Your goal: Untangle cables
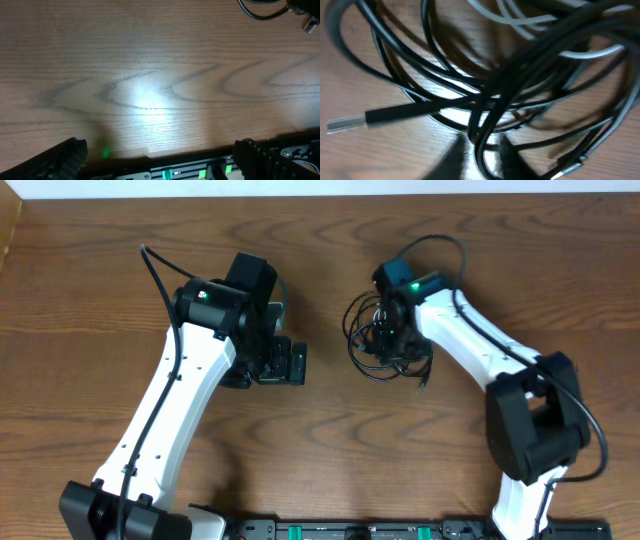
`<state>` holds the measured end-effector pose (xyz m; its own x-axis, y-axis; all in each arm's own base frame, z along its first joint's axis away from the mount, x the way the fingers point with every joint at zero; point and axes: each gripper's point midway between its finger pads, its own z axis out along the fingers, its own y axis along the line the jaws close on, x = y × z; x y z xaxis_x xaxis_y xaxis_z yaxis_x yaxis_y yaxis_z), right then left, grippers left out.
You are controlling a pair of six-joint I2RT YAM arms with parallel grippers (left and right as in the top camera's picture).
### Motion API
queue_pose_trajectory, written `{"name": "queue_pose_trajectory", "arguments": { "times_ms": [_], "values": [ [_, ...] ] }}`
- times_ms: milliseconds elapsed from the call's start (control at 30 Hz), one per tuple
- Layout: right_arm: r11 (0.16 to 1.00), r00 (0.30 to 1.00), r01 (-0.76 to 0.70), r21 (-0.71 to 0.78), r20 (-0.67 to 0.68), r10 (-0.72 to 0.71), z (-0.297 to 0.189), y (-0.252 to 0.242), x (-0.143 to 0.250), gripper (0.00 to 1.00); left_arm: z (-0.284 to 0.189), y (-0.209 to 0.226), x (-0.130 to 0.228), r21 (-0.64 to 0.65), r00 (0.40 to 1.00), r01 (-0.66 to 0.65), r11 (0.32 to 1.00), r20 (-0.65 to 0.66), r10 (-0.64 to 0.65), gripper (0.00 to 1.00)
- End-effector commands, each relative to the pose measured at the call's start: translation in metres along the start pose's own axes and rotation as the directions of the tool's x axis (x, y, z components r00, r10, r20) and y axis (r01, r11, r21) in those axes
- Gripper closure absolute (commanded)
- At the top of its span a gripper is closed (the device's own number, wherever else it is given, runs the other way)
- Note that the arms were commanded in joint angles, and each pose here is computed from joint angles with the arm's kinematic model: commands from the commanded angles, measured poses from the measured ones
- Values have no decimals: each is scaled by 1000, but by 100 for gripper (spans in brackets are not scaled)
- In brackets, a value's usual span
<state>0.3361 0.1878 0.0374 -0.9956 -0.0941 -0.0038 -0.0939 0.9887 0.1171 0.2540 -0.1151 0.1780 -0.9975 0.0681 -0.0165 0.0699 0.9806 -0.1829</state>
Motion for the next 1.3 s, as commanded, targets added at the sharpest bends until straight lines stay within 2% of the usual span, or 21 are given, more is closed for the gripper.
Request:
{"name": "queue_pose_trajectory", "arguments": {
  "times_ms": [0,67,200,367,500,600,733,800,900,967,1033,1133,1267],
  "values": [
    [1000,1000,17,-8,11,-17,-5,3,-2,99,-2,1,-1,-12,1000,5,1000,7,-5,2],
    [1000,999,16,-15,32,-15,-19,5,-7,99,-2,1,-1,-12,1000,5,1000,7,-5,2],
    [999,993,34,-42,116,-28,-77,13,-21,99,-2,1,-1,-11,1000,5,1000,8,-5,2],
    [988,931,115,-101,357,-72,-199,27,-35,99,-2,1,-1,-11,1000,5,1000,8,-5,2],
    [968,777,203,-147,626,-68,-317,39,-32,99,-2,1,-1,-11,1000,5,1000,8,-5,2],
    [948,601,267,-171,799,-25,-402,43,-16,98,-2,1,-1,-11,1000,5,1000,8,-5,2],
    [937,355,316,-150,934,30,-487,34,14,98,-2,1,-1,-11,1000,5,1000,8,-5,2],
    [962,276,241,-127,959,57,-509,15,22,99,-2,1,-1,-11,1000,5,1000,8,-5,2],
    [993,197,-21,-112,974,114,-522,-36,31,99,-2,1,-1,-12,1000,5,1000,7,-5,2],
    [961,157,-255,-106,976,149,-521,-78,39,98,-2,1,-1,-11,1000,5,1000,8,-5,2],
    [889,129,-449,-94,977,169,-515,-112,52,98,-2,1,-1,-12,1000,5,1000,7,-5,2],
    [800,140,-597,-54,975,171,-499,-136,59,99,-2,1,-1,-12,1000,5,1000,7,-5,2],
    [800,264,-599,44,953,145,-468,-134,46,98,-2,1,-1,-12,1000,5,1000,7,-5,2]
  ]
}}
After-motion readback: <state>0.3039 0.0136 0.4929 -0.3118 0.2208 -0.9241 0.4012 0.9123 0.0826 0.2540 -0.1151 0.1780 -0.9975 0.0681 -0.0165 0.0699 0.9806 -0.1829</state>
